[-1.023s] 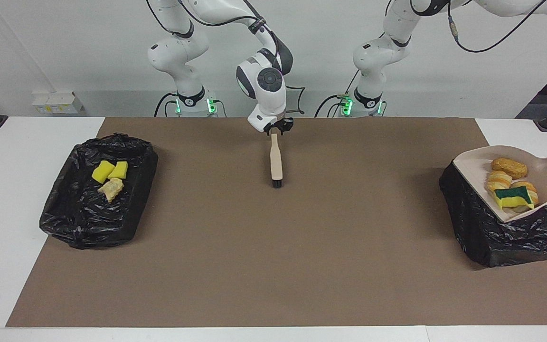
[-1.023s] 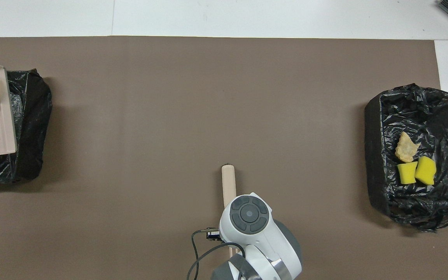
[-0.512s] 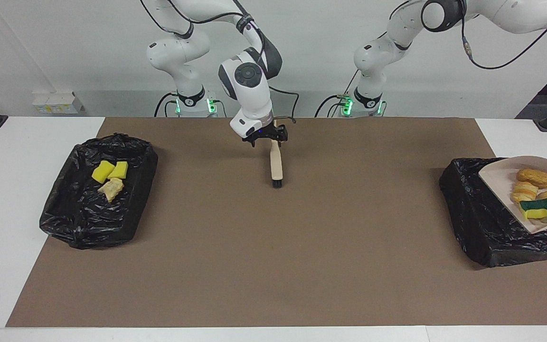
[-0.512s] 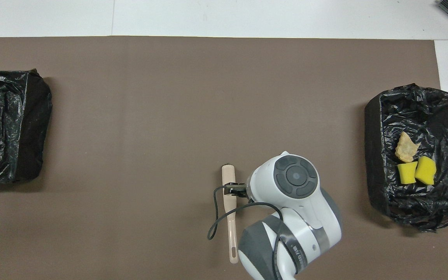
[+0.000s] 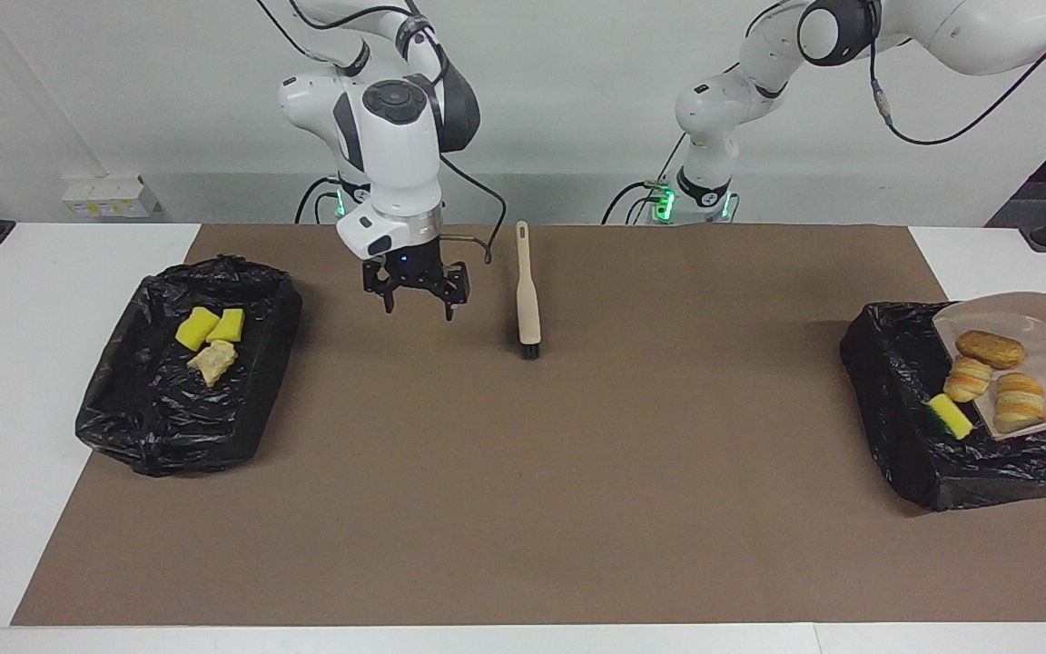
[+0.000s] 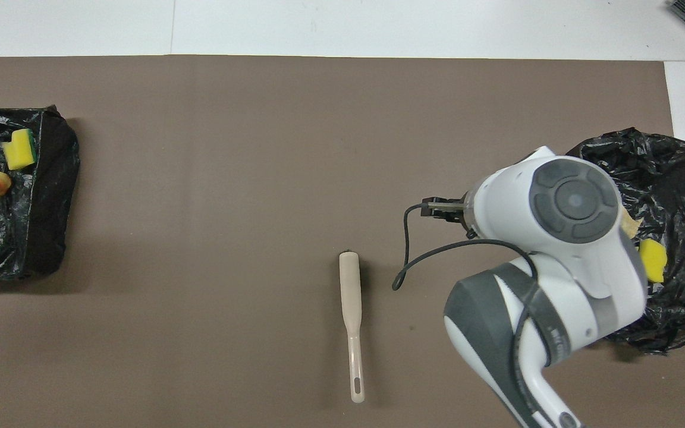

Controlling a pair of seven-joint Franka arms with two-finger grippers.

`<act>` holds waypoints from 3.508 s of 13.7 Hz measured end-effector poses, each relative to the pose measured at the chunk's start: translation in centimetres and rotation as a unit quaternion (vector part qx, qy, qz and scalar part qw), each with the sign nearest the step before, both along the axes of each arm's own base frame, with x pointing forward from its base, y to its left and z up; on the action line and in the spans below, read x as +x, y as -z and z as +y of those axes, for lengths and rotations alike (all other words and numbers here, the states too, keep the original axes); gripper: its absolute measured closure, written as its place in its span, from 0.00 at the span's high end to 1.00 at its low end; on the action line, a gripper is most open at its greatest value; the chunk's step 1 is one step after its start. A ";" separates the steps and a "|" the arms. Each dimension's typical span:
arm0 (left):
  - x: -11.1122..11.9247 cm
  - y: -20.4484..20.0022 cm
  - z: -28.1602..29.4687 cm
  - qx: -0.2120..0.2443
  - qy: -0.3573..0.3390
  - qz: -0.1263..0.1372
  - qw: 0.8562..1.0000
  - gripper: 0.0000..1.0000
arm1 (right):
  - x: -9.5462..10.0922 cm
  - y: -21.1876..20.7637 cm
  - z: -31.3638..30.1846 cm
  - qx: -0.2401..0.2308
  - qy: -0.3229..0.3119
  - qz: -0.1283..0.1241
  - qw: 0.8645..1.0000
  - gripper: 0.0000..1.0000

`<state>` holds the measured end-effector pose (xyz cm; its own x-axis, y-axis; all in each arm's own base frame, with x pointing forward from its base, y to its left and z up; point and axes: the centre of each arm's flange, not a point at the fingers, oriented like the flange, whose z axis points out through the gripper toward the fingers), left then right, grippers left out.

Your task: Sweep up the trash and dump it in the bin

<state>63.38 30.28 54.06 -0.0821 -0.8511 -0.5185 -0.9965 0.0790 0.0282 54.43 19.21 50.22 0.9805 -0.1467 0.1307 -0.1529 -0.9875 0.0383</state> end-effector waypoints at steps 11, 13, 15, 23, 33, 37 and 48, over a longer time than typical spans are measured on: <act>-3.6 -7.9 -0.8 0.056 -0.013 -0.005 0.998 0.31 | -3.1 -17.6 -19.3 0.005 -0.039 0.051 0.998 1.00; -3.1 -7.8 -3.7 0.048 0.004 0.003 0.999 0.31 | -3.4 -17.4 -22.0 0.013 -0.021 0.058 0.998 1.00; -2.3 -6.1 -7.2 0.018 0.017 0.004 1.000 0.31 | -3.5 -17.2 -22.9 0.020 -0.011 0.061 0.998 1.00; -1.2 -0.4 -23.0 -0.095 0.031 -0.001 0.995 0.31 | -3.5 -16.2 -23.0 0.022 -0.010 0.073 0.997 1.00; -4.8 10.9 -57.2 -0.221 -0.367 -0.127 0.894 0.31 | -3.5 -16.3 -22.4 0.022 -0.015 0.072 0.997 1.00; -5.8 15.1 -63.8 -0.257 -0.536 -0.147 0.790 0.31 | -3.5 -16.3 -22.4 0.022 -0.015 0.072 0.997 1.00; -3.9 18.9 -71.9 -0.256 -0.705 -0.186 0.634 0.32 | -3.5 -16.3 -22.4 0.022 -0.015 0.072 0.997 1.00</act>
